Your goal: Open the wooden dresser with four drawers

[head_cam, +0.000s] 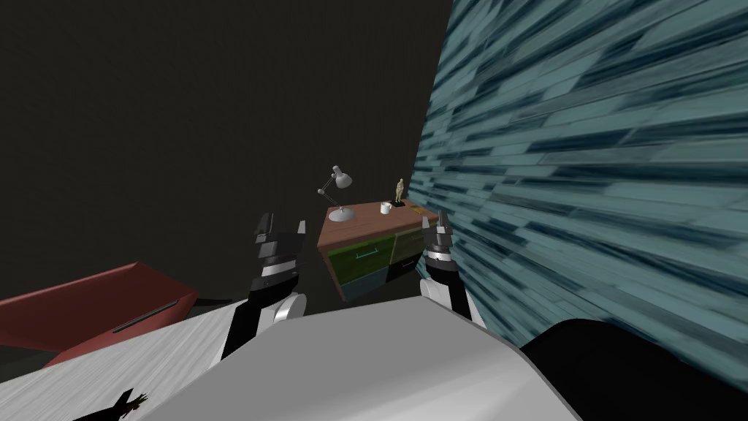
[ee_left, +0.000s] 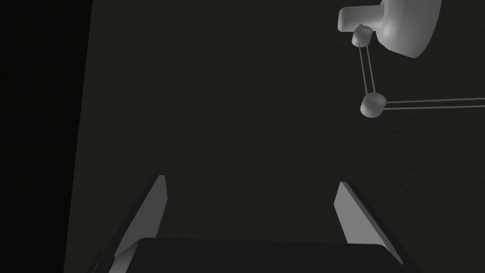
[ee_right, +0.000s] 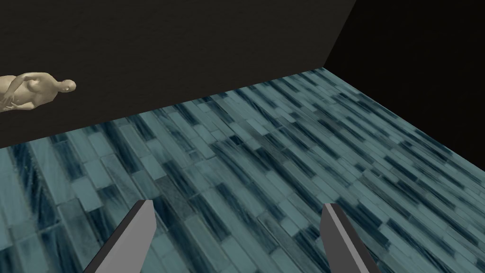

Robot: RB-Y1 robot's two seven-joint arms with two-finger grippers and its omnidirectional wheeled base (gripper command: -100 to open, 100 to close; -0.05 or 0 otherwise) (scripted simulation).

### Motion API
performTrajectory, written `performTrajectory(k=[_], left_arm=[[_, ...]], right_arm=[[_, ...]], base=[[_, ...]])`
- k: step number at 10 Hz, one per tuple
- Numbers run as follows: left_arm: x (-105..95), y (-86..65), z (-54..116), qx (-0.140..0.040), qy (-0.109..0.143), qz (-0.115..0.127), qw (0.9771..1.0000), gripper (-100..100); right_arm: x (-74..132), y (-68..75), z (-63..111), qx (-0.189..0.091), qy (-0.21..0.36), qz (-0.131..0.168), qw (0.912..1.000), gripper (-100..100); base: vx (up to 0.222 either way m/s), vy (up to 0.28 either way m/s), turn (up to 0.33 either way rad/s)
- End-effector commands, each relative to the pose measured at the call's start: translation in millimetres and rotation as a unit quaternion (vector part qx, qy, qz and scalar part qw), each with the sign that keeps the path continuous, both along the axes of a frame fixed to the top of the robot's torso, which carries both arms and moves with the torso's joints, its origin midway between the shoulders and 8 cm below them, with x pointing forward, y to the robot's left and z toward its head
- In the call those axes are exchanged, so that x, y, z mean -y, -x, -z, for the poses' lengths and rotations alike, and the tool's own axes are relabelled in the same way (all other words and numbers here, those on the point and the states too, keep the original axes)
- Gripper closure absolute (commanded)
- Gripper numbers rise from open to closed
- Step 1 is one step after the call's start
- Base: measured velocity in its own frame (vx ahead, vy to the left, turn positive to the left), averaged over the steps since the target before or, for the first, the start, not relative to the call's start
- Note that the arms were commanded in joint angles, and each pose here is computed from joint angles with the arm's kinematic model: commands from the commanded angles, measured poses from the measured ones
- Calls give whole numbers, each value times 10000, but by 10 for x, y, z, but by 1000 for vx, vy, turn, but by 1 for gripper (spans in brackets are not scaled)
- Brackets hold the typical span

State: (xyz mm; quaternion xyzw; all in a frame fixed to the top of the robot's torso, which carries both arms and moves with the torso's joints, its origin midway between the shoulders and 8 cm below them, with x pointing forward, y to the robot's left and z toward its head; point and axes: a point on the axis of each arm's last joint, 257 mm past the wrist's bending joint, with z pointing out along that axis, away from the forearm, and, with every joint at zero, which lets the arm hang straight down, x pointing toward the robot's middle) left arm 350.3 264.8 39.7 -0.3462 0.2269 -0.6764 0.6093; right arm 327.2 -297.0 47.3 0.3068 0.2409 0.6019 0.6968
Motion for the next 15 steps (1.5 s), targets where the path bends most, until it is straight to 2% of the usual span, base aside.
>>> performTrajectory(k=[1,9,10,14,15], left_arm=[[0,0,0,0,0,0,10000,0],[0,1,-2,2,0,0,10000,0],[0,1,-2,2,0,0,10000,0],[0,-1,1,-2,0,0,10000,0],[0,-1,1,-2,1,0,10000,0]], right_arm=[[0,0,0,0,0,0,10000,0],[0,1,-2,2,1,0,10000,0],[-107,-61,32,-109,303,-95,9994,-100],[-496,-313,250,-510,1300,-263,9898,-100],[-517,-316,256,-521,1399,-230,9885,-100]], base=[[0,0,0],[0,0,0],[4,8,-10],[-6,29,-22],[-10,29,-13]])
